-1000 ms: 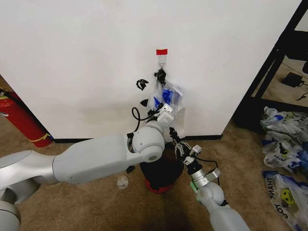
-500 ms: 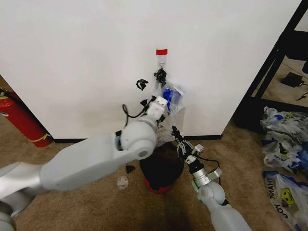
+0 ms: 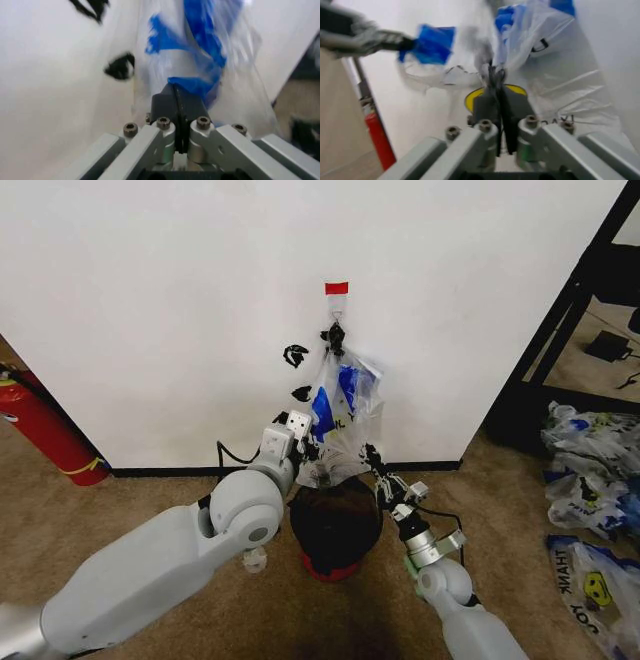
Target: Pick up the garbage bag from the wall and place it over the trash bin.
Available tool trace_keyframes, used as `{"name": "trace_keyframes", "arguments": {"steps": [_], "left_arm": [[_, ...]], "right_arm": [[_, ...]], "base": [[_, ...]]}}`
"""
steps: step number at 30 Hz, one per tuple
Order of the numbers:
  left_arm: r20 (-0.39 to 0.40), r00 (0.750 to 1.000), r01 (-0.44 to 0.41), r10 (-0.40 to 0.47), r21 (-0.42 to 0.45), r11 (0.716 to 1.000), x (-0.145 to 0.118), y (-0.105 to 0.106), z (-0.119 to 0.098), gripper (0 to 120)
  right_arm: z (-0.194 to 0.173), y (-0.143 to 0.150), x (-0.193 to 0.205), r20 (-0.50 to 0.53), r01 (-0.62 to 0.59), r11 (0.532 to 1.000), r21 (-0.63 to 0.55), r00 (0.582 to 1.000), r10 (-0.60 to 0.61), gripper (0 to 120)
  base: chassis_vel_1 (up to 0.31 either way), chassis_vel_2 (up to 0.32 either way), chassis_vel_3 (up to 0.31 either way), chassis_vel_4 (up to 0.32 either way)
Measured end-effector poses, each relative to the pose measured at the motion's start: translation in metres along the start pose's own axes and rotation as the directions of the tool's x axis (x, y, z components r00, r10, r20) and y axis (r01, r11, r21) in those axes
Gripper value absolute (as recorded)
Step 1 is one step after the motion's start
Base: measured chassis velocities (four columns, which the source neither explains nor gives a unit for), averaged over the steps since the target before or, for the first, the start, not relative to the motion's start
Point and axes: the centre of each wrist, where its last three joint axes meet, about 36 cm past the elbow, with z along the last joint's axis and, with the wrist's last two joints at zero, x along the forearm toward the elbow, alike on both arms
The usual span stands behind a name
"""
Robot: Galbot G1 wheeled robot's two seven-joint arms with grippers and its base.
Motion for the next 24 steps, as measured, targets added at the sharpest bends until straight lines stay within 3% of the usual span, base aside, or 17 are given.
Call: {"name": "trace_keyframes", "arguments": {"steps": [5,8,12,15,18,20,24], "left_arm": [[0.040,0.999,-0.011,0.010,0.030,0.999,-0.004,0.004,-0.004,0],[0.051,0.999,-0.016,0.014,0.037,0.999,-0.004,0.004,-0.006,0],[0.057,0.998,-0.017,0.015,0.041,0.999,-0.004,0.005,-0.008,0],[0.056,0.998,-0.021,0.018,0.045,0.999,-0.004,0.004,-0.006,0],[0.053,0.998,-0.024,0.022,0.045,0.999,-0.005,0.002,-0.004,0],[0.052,0.998,-0.025,0.022,0.044,0.999,-0.005,0.002,-0.004,0],[0.048,0.998,-0.028,0.026,0.042,0.999,-0.005,-0.001,-0.003,0]], "right_arm": [[-0.017,-0.021,0.014,-0.025,0.126,0.990,0.060,0.992,-0.125,21],[-0.042,-0.051,0.029,-0.093,0.235,0.963,0.134,0.970,-0.224,35],[-0.066,-0.069,0.031,-0.114,0.256,0.948,0.189,0.965,-0.237,48],[-0.087,-0.059,0.001,-0.025,0.129,0.969,0.210,0.992,-0.126,59],[-0.100,-0.041,-0.035,-0.007,0.023,0.972,0.232,1.000,-0.022,71],[-0.102,-0.039,-0.043,-0.013,0.025,0.968,0.250,1.000,-0.023,74],[-0.102,-0.042,-0.083,-0.069,0.105,0.928,0.356,0.994,-0.086,94]], "base": [[0.000,0.000,0.000,0.000],[0.000,0.000,0.000,0.000],[0.000,0.000,0.000,0.000],[0.000,0.000,0.000,0.000],[0.000,0.000,0.000,0.000],[0.000,0.000,0.000,0.000],[0.000,0.000,0.000,0.000]]}}
